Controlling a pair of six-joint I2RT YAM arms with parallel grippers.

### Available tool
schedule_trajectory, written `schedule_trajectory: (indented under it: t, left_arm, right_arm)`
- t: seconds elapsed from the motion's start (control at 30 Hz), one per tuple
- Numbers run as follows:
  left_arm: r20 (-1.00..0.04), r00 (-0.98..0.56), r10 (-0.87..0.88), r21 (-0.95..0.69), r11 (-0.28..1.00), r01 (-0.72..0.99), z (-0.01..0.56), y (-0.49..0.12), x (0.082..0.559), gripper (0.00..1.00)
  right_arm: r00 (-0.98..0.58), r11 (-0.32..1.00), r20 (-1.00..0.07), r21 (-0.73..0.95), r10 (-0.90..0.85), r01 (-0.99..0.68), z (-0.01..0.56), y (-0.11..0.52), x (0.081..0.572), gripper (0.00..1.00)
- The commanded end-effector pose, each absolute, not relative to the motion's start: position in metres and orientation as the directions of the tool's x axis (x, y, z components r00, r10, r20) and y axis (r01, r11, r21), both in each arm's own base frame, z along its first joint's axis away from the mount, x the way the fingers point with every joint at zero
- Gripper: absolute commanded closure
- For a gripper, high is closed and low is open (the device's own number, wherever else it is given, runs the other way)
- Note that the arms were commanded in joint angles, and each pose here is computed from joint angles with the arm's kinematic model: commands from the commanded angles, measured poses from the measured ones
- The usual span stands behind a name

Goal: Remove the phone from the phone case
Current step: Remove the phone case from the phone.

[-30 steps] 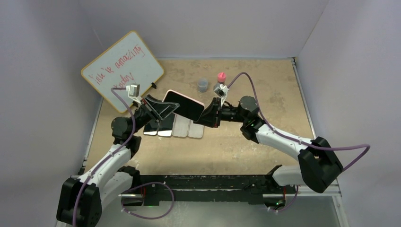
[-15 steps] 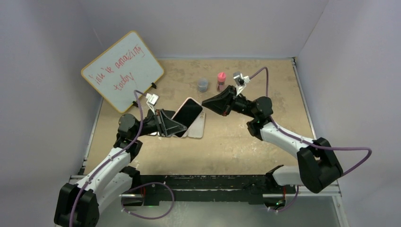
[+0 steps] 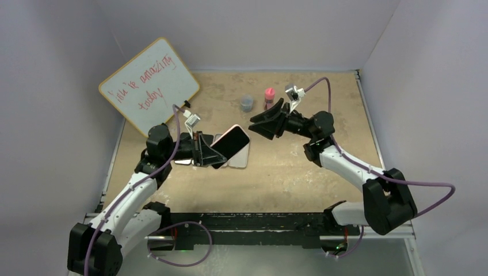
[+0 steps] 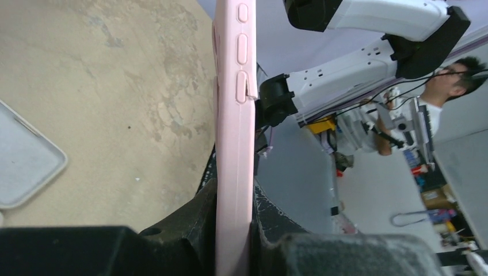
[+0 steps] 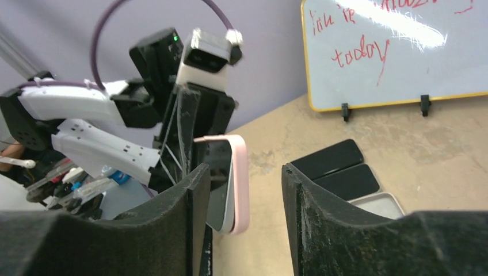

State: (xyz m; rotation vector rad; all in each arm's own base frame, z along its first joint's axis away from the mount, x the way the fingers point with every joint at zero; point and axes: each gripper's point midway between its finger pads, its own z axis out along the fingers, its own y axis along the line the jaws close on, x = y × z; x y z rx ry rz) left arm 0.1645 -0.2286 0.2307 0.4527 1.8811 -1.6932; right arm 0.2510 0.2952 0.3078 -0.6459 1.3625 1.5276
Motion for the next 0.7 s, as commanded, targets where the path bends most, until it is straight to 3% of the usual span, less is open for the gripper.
schedule_trajectory:
  t: [0.0,0.17,0.33,0.67]
  left_arm:
    - [-0.806,-0.591,-0.032,-0.588,0.158,0.793,0.254,-0.227,0.176,1.0]
    - [-0.834,-0.552,-0.002,-0.548,0.12,0.828,0.261,-0.23,0.176,1.0]
    - [-0.842,-0.54,0.01,-0.536,0.099,0.838,0.262,-0.233,0.173,1.0]
    - [-0.868,-0.497,0.011,-0.495,0.068,0.866,0.27,-0.233,0.164,1.0]
  right_arm:
    - [-0.299,0.054,-0.919,0.323,0.255,-0.945,0.337,0.292,0.24,0.44]
    - [-0.307,0.028,-0.921,0.322,0.241,-0.946,0.342,0.296,0.234,0.36]
    - [-0.321,-0.031,-0.916,0.324,0.241,-0.946,0.347,0.309,0.226,0.36]
    - [-0.377,-0.13,-0.895,0.356,0.24,-0.926,0.35,0.331,0.218,0.5]
